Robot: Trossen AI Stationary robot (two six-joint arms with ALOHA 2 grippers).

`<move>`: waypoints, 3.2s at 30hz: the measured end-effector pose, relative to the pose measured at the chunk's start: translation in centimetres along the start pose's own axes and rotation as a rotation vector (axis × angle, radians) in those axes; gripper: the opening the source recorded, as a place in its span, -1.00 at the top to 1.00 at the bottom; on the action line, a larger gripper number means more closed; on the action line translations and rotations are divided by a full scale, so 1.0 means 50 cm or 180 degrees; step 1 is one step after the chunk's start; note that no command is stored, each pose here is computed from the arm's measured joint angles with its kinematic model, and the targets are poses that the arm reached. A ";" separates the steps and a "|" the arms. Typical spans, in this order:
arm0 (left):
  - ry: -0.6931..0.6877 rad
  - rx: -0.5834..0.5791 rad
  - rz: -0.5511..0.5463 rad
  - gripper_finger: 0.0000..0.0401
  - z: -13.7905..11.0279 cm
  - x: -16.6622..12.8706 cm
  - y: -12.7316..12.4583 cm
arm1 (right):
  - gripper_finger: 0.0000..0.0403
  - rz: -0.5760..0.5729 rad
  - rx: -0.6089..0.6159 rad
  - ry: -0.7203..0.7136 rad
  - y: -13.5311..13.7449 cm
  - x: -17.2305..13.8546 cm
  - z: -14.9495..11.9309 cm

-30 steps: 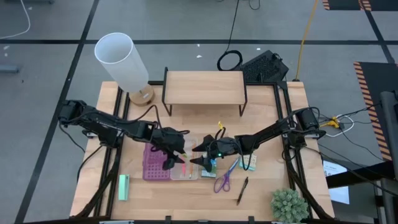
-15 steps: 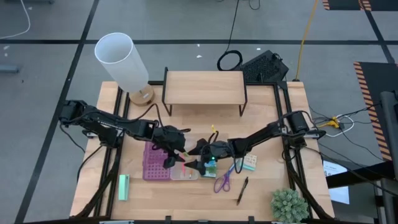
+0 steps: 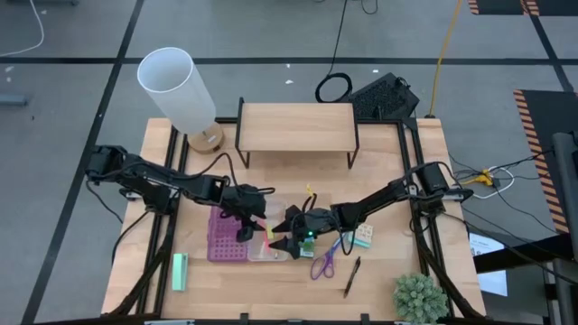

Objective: Pack school essentials
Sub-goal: Put the violet scissors into the violet supply box

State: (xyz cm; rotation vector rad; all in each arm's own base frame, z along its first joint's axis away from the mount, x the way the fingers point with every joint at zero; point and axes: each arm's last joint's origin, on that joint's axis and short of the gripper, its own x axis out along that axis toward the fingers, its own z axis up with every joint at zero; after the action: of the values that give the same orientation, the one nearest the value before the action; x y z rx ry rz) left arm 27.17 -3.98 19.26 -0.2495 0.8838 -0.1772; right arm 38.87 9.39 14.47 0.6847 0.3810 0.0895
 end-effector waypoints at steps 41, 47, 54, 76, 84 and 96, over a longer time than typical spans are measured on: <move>-0.0321 -0.1023 -0.0183 -0.03 -0.048 -0.170 -0.185 | -0.56 -0.2289 0.3162 0.0858 0.168 -0.268 -0.099; -0.0273 -0.0922 -0.0245 -0.03 -0.062 -0.172 -0.206 | -0.56 -0.2437 0.3245 0.0986 0.174 -0.260 -0.141; -0.0249 -0.1013 -0.0181 -0.03 -0.071 -0.173 -0.212 | -0.34 -0.2314 0.2992 0.1139 0.195 -0.204 -0.178; -0.0399 -0.1428 -0.0074 -0.03 -0.072 -0.174 -0.214 | 0.12 -0.2619 0.2384 0.1453 0.159 -0.174 -0.191; -0.0404 -0.1172 -0.0054 -0.03 -0.072 -0.174 -0.214 | 0.12 -0.2695 0.2476 0.1722 0.146 -0.169 -0.187; -0.0410 -0.1072 -0.0043 -0.03 -0.071 -0.174 -0.214 | 0.12 -0.2419 0.2753 0.1400 0.154 -0.159 -0.155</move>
State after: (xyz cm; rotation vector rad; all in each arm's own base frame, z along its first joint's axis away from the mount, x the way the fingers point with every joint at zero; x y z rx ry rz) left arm 18.45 -12.50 26.60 -0.5747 0.7811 -0.0230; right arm 28.93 18.38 16.36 1.3273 1.1112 -0.6966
